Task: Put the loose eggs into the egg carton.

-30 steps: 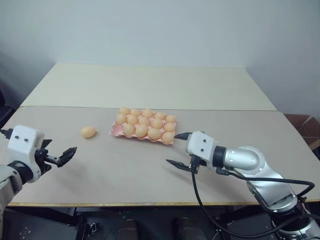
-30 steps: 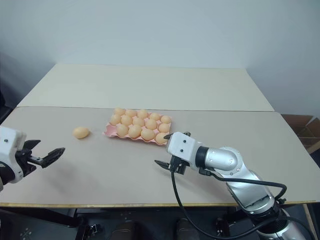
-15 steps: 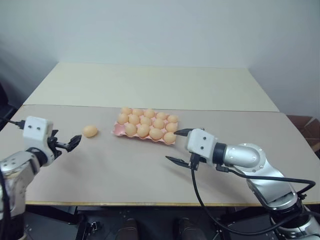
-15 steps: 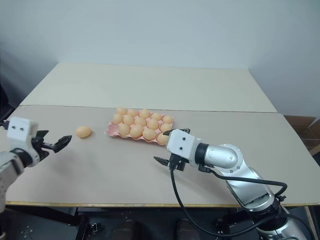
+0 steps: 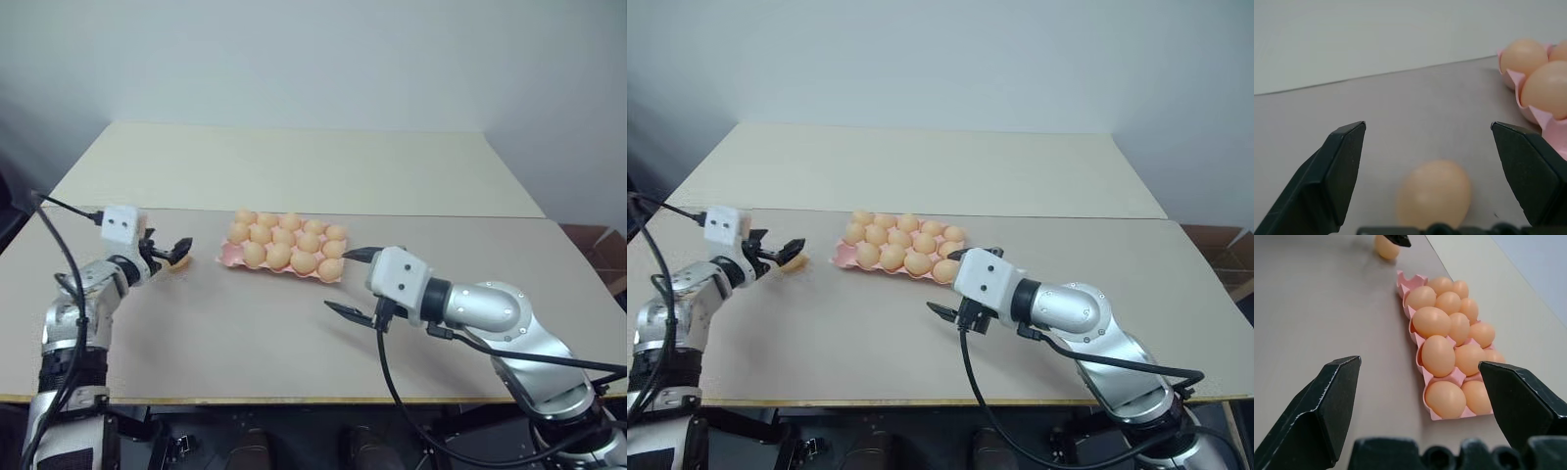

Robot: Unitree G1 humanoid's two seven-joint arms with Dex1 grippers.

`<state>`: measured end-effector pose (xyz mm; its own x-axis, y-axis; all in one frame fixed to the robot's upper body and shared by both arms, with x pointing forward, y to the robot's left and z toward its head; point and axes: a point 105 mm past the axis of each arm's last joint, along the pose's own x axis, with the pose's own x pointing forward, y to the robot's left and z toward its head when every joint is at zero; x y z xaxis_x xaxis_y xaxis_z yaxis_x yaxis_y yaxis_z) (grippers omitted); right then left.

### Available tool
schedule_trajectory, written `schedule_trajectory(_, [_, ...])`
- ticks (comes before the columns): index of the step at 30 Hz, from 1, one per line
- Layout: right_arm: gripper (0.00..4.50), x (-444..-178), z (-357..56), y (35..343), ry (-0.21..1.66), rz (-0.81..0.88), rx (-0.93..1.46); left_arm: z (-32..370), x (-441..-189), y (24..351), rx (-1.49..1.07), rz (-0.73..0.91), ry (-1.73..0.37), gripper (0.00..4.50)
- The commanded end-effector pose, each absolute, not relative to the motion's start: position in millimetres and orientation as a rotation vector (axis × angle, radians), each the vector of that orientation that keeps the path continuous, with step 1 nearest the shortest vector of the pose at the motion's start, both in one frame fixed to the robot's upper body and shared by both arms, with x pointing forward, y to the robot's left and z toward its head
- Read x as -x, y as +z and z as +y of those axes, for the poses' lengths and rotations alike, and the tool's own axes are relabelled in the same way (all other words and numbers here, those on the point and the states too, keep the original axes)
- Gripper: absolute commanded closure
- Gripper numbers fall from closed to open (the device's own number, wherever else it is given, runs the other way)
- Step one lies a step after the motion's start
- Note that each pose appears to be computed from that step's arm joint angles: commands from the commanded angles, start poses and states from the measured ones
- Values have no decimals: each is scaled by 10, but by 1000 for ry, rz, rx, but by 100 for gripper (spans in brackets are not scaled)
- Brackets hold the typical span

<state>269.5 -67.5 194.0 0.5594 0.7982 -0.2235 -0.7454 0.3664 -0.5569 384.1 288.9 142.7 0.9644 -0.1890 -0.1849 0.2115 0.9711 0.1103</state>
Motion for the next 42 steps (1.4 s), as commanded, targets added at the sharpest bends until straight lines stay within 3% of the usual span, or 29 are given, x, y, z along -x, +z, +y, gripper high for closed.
schedule_trajectory(1, [0,-2657,-707,2041,957,-130,689,2859,-3899,1415,-152,168,-230,4])
schedule_trajectory(8, [0,-2646,-714,2065,942,-132,680,2831,-3954,1286,-172,217,-240,4])
schedule_trajectory(12, [0,-2657,-721,2030,938,-121,697,2802,-3943,1266,-161,219,-264,84])
schedule_trajectory(17, [0,-2651,-710,2019,945,-119,689,2774,-3917,1245,-179,220,-276,246])
schedule_trajectory(30, [0,-2666,-710,2015,937,-123,693,2183,-3790,1862,-142,-54,-505,246])
schedule_trajectory(41, [0,-2651,-731,1979,903,-101,675,1944,-3893,1753,-157,14,-609,246])
schedule_trajectory(42, [0,-2647,-733,1974,902,-99,675,1931,-3890,1741,-155,23,-620,219])
